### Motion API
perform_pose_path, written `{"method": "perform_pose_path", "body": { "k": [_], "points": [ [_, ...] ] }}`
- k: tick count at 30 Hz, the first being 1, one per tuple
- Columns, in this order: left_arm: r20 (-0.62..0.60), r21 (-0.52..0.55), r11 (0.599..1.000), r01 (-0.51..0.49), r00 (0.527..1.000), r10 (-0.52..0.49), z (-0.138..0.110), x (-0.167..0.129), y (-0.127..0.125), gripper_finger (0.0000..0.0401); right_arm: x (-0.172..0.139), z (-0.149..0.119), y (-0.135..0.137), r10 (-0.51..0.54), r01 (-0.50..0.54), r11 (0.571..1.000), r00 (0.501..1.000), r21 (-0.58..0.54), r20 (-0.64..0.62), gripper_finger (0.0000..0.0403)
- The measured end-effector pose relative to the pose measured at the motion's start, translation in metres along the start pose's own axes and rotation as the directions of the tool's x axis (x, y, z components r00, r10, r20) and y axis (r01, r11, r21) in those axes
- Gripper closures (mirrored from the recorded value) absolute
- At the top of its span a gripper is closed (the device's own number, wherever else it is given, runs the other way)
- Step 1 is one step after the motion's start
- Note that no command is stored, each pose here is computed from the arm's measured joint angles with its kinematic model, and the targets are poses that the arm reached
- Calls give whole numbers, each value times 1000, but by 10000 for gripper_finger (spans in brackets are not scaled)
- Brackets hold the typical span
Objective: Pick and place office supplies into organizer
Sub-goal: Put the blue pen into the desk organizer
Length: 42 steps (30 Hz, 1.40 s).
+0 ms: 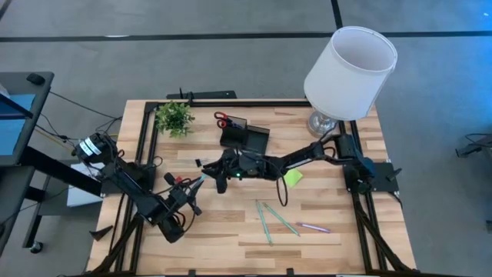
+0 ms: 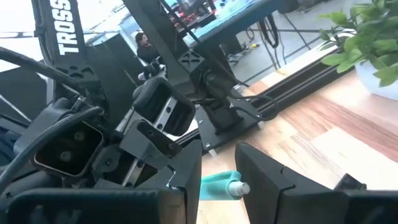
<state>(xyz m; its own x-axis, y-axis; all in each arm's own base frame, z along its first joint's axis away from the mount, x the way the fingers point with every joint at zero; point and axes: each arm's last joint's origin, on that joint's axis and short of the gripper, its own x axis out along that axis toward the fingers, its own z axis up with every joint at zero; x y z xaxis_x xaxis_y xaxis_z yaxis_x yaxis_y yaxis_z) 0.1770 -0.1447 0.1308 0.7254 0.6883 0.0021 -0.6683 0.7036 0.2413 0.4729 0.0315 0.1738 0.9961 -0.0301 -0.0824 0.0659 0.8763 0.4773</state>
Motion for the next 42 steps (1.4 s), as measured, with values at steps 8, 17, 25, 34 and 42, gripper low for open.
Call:
{"method": "perform_pose_path", "body": {
  "k": [8, 17, 25, 34, 42],
  "points": [
    [-1, -1, 1000, -28, 1000, 28, 0, 6, 1, 348, 0, 4, 0, 12, -12, 1000, 999, 3, 41, 310],
    [-22, 13, 997, -78, 997, 78, 6, 19, -2, 348, 0, 5, -1, 5, -5, 1000, 999, 3, 49, 310],
    [-27, 97, 992, -85, 996, 88, 22, 23, -11, 348, 0, 4, 1, 15, -15, 1000, 999, -9, 47, 310],
    [-30, 99, 989, -108, 993, 111, 22, 28, -10, 348, 0, 5, 2, 21, -20, 1000, 998, -1, 57, 335],
    [-45, 86, 986, -140, 988, 145, 22, 38, -8, 372, 0, 5, 2, 20, -17, 999, 998, -47, 54, 386]
  ]
}}
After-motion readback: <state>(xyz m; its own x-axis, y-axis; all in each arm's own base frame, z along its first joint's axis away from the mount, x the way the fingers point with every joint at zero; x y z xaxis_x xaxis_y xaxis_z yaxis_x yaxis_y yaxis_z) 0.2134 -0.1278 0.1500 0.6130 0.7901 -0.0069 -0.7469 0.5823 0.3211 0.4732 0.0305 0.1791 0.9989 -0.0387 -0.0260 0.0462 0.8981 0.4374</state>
